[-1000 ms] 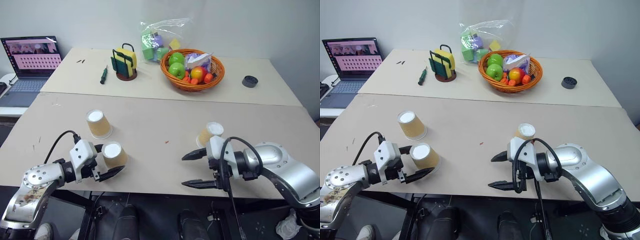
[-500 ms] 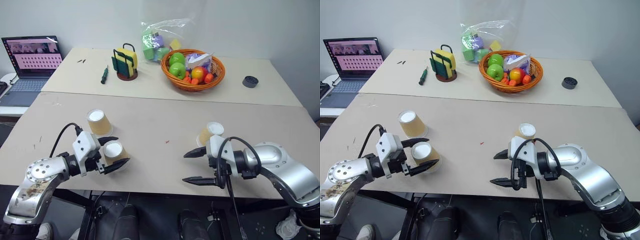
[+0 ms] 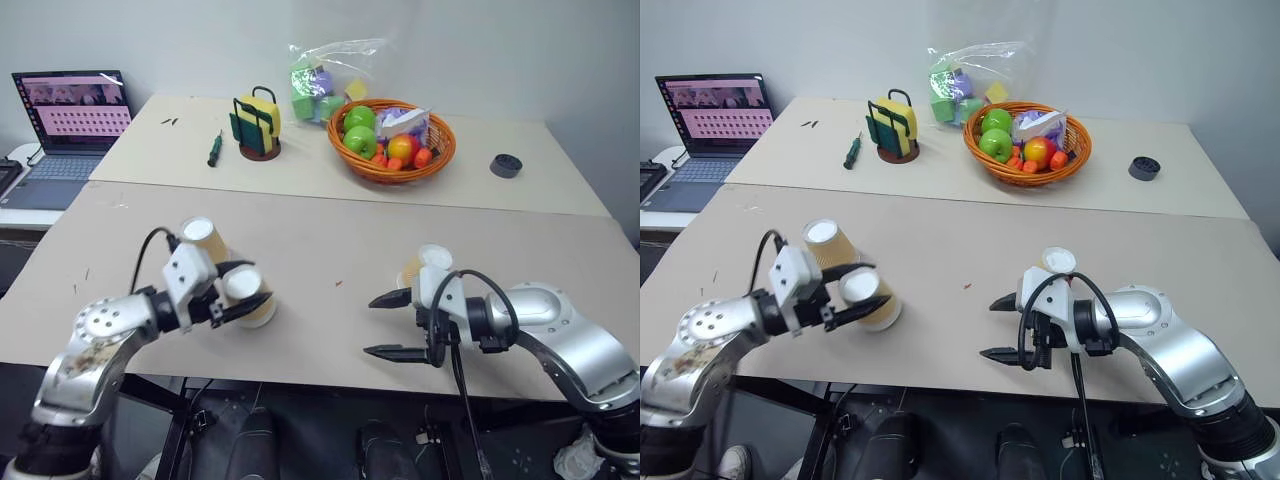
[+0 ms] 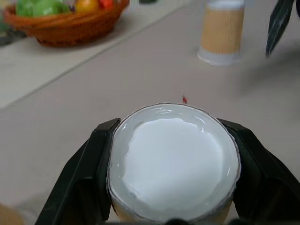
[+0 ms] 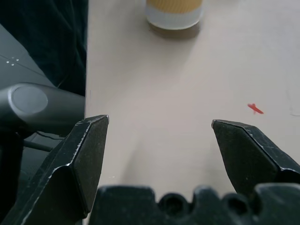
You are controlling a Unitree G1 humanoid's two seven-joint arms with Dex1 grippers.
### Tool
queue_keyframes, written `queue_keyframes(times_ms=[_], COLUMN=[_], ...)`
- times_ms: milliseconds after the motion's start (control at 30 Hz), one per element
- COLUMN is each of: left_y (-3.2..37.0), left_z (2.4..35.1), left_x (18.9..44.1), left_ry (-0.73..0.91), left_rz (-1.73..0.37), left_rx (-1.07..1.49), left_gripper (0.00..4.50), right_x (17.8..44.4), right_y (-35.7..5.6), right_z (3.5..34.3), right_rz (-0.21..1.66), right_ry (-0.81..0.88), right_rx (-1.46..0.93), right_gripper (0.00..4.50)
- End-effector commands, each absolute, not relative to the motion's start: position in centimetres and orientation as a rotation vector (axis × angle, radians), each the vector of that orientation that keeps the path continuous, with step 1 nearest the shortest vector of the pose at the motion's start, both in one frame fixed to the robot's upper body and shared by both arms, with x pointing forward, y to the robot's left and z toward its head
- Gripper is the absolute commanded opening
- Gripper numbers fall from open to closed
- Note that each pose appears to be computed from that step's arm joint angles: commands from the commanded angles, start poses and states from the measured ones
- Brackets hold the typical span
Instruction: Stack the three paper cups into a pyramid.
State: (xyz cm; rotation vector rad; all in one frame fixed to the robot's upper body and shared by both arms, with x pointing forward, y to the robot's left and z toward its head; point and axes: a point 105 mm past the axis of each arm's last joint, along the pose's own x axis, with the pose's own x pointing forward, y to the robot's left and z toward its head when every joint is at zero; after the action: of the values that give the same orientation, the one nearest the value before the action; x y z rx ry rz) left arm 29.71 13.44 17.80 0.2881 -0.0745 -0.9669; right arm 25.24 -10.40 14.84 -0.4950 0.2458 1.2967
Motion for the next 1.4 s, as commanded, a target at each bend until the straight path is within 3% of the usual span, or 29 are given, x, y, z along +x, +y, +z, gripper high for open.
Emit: queue_keyframes(times_ms=[33,233,467,533,633,767,900,1000,1100,1300,1400], left_y=[9.8,3.8,1.0,1.1,1.1,1.9,6.7,9.6,13.0,15.1,17.2], left_z=[17.6,14.6,15.7,16.1,16.6,18.8,23.3,24.2,22.6,14.1,11.9], left_x=[31.3,33.5,33.9,33.9,33.7,33.0,31.4,30.0,29.3,25.7,26.2], left_ry=[-0.108,-0.095,-0.163,-0.176,-0.193,-0.252,-0.300,-0.254,-0.139,0.085,0.105], left_rz=[-1.046,-1.120,-1.152,-1.148,-1.155,-1.146,-1.082,-1.028,-0.867,-0.604,-0.400], left_rx=[0.293,0.289,0.250,0.247,0.252,0.273,0.222,0.199,0.139,0.134,0.150], left_gripper=[2.65,2.65,2.65,3.66,4.42,4.42,4.42,4.42,4.42,4.42,4.42], right_x=[25.9,26.4,26.1,26.2,26.3,26.6,26.7,26.7,26.8,27.0,27.0], right_y=[-10.3,-10.4,-10.3,-10.3,-10.3,-10.1,-10.0,-10.2,-10.4,-10.7,-10.7], right_z=[15.7,16.0,16.0,16.2,16.2,16.1,15.9,15.7,15.6,15.5,15.6], right_rz=[1.274,1.242,1.243,1.236,1.233,1.240,1.248,1.249,1.247,1.246,1.247], right_ry=[0.198,0.188,0.189,0.183,0.181,0.177,0.185,0.194,0.199,0.208,0.206], right_rx=[-0.535,-0.522,-0.507,-0.502,-0.501,-0.499,-0.499,-0.502,-0.503,-0.508,-0.507], right_gripper=[4.19,4.19,4.19,4.19,4.19,4.19,4.19,4.19,4.19,4.19,4.19])
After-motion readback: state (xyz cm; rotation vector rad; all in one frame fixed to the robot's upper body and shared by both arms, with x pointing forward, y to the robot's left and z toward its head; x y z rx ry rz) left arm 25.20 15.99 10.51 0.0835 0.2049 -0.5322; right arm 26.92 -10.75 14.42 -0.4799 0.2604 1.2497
